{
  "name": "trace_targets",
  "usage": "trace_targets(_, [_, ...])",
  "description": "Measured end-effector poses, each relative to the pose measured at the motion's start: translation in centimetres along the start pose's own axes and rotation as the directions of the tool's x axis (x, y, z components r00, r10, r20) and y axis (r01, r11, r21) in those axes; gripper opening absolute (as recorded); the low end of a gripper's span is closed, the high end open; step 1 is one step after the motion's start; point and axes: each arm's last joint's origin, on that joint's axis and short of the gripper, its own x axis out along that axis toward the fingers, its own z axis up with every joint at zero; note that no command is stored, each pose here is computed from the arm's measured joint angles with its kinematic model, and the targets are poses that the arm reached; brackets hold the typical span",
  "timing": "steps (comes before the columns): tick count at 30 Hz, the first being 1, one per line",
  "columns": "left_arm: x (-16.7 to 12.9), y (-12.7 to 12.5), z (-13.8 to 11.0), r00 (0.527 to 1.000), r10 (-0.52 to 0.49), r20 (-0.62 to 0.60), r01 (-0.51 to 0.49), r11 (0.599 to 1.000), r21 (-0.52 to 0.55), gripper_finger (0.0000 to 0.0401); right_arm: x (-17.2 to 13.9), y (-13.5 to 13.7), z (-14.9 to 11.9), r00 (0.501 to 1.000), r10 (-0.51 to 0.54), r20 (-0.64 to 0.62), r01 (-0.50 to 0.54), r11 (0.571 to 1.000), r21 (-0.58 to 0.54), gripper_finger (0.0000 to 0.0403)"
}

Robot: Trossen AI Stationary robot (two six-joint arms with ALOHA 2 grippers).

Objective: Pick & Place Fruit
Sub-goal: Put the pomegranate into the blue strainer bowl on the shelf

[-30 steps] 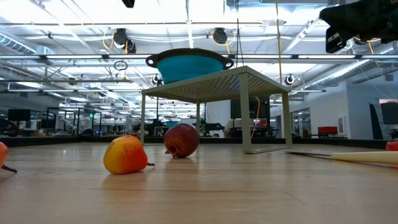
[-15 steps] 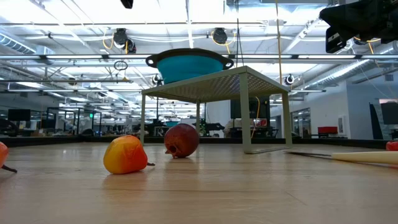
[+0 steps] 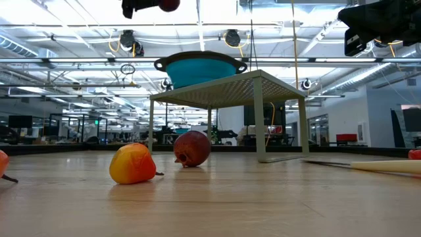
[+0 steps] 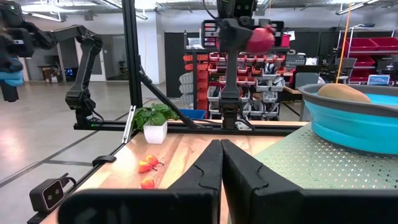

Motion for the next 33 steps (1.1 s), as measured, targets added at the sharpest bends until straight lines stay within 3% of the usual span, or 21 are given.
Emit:
trace_targets(9, [0.2, 1.1, 0.0, 0.989, 0.148, -0.002, -0.148, 0.989, -0.019, 0.0184, 0.0, 0.0, 0.0, 1.0, -0.002, 0.001, 0.002, 1.0, 0.0, 0.0])
trace_targets(18, [0.2, 1.2, 0.0, 0.988, 0.155, -0.009, -0.156, 0.988, -0.015, 0.0184, 0.0, 0.0, 0.0, 1.0, -0.002, 0.001, 0.002, 1.0, 0.0, 0.0])
trace_targets(25, [1.0, 1.1, 3.0, 0.987, 0.135, -0.083, -0.127, 0.987, 0.093, 0.0184, 0.0, 0.0, 0.0, 1.0, -0.002, 0.001, 0.002, 1.0, 0.0, 0.0])
trace_targets(33, [3.5, 2.4, 5.9, 0.943, 0.217, -0.253, -0.177, 0.969, 0.173, 0.0184, 0.0, 0.0, 0.0, 1.0, -0.002, 0.001, 0.002, 1.0, 0.0, 0.0])
